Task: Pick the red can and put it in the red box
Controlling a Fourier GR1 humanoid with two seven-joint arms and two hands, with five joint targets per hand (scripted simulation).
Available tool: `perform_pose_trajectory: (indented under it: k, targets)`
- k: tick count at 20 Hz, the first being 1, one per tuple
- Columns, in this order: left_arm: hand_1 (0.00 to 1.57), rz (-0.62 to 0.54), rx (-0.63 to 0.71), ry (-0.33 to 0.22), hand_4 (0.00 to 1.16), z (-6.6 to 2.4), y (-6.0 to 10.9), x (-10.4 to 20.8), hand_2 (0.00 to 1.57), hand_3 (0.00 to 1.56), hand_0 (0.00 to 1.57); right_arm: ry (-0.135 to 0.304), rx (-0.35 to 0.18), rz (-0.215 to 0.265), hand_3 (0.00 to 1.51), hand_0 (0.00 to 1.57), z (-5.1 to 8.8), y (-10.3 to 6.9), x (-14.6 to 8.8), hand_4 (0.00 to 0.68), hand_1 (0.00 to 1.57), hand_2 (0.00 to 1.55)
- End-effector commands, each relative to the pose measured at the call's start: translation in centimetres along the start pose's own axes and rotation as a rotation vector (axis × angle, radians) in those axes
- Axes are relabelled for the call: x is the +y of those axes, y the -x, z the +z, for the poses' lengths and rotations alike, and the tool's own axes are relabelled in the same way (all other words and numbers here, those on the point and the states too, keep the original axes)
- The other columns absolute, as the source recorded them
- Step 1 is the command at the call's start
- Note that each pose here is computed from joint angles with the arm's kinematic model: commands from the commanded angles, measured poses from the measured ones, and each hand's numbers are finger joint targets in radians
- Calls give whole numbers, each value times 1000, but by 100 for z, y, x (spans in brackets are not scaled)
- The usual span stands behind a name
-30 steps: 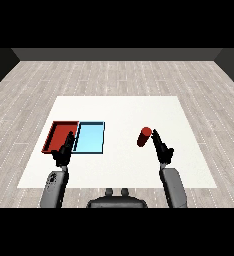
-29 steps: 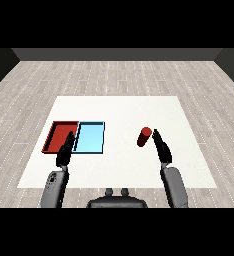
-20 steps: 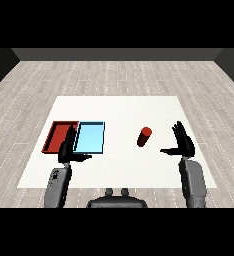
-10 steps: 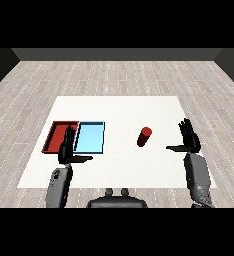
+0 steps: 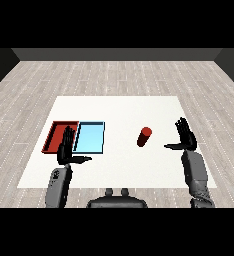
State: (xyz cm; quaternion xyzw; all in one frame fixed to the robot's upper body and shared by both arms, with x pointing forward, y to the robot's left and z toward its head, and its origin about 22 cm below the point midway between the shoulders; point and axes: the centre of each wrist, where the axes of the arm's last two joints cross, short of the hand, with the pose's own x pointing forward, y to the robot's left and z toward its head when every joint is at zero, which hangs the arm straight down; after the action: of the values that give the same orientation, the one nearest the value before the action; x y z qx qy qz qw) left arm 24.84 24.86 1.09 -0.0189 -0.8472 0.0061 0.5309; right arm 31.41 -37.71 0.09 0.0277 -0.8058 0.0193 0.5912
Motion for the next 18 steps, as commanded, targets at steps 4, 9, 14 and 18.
perform_pose_trajectory:
  k: [4, 9, 14, 18]
  targets:
    - [0, 13, -7, -10, 0, 72, -30, 25, 0, 0, 0, -7, 40, -41, 0, 0, -174, -16, 278, 0, 0, 0]
    - [0, 12, -21, -15, 0, -33, -106, -27, 0, 0, 0, -16, 86, -83, 0, 0, -150, 183, 235, 0, 0, 0]
    - [0, -13, -28, -21, 0, -3, -42, -30, 0, 0, 0, -26, 98, -110, 0, 0, -156, 463, 534, 0, 0, 0]
    - [0, 10, -10, -27, 0, -105, -98, -14, 0, 0, 0, -14, 112, -148, 0, 0, -336, 417, 466, 0, 0, 0]
